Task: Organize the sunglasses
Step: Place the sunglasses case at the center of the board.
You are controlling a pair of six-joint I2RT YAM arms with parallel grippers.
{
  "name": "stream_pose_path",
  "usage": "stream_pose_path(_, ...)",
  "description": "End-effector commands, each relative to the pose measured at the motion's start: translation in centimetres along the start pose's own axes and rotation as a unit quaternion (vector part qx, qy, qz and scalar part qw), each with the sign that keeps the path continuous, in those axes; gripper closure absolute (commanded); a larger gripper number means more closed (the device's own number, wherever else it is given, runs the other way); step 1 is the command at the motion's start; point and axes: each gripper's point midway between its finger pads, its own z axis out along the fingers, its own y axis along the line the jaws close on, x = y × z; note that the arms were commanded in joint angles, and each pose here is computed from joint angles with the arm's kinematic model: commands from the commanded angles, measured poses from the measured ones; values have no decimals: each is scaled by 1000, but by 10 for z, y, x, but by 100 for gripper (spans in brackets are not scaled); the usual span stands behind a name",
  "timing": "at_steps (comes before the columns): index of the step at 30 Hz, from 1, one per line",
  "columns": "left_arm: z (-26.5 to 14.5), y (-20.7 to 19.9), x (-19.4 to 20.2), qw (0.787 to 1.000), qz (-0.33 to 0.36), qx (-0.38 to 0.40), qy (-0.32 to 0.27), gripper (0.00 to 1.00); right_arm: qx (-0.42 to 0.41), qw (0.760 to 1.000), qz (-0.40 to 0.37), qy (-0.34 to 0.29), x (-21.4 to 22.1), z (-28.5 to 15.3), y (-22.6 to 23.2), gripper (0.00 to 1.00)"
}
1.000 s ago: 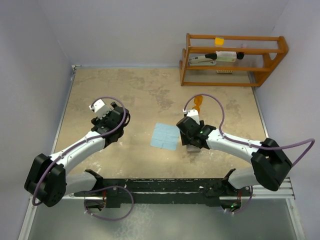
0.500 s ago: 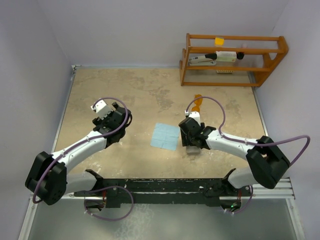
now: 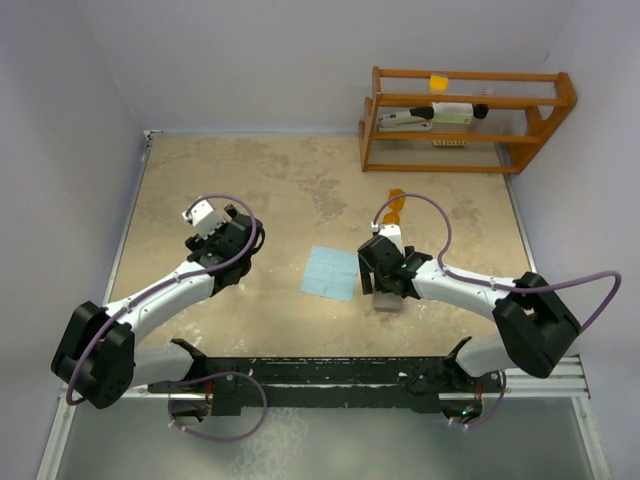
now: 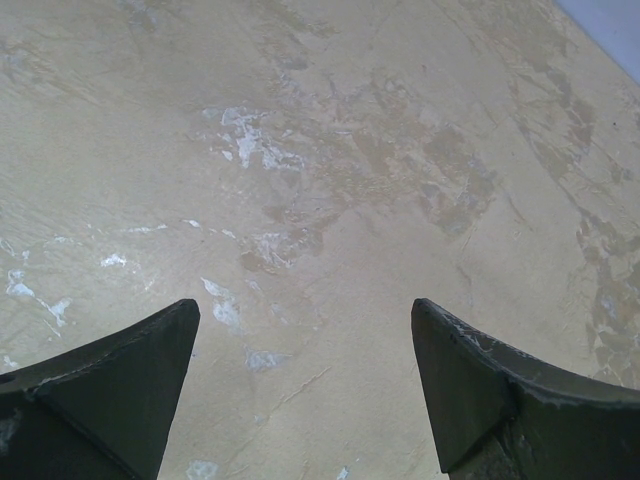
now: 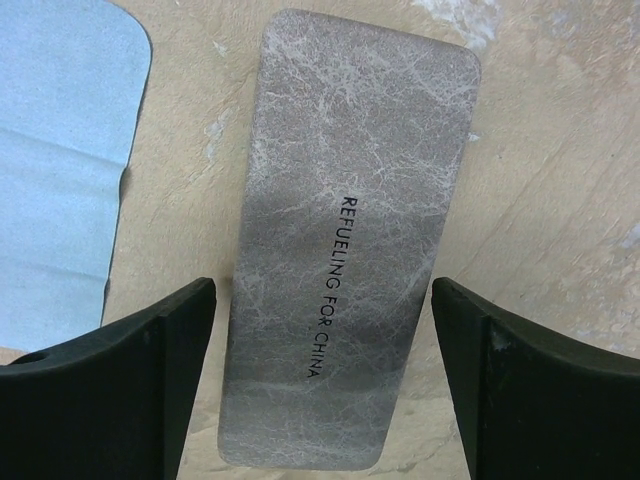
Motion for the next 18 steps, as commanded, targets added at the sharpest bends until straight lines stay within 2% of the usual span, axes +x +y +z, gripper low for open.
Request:
stream_pose_path(1,0,-4,-4,1000,-13,2,-16,16,6,999,16,-38,-28,-14,-2,9)
stream_pose_path(12,2,-2,0,1000,-17,0,-14,15,18,1000,12,-18,-40,-25,-1,13)
stream_pose_path(18,3,1,2,1000,-14,-1,-14,13,16,1000,20,-2,-33,-23,1,13)
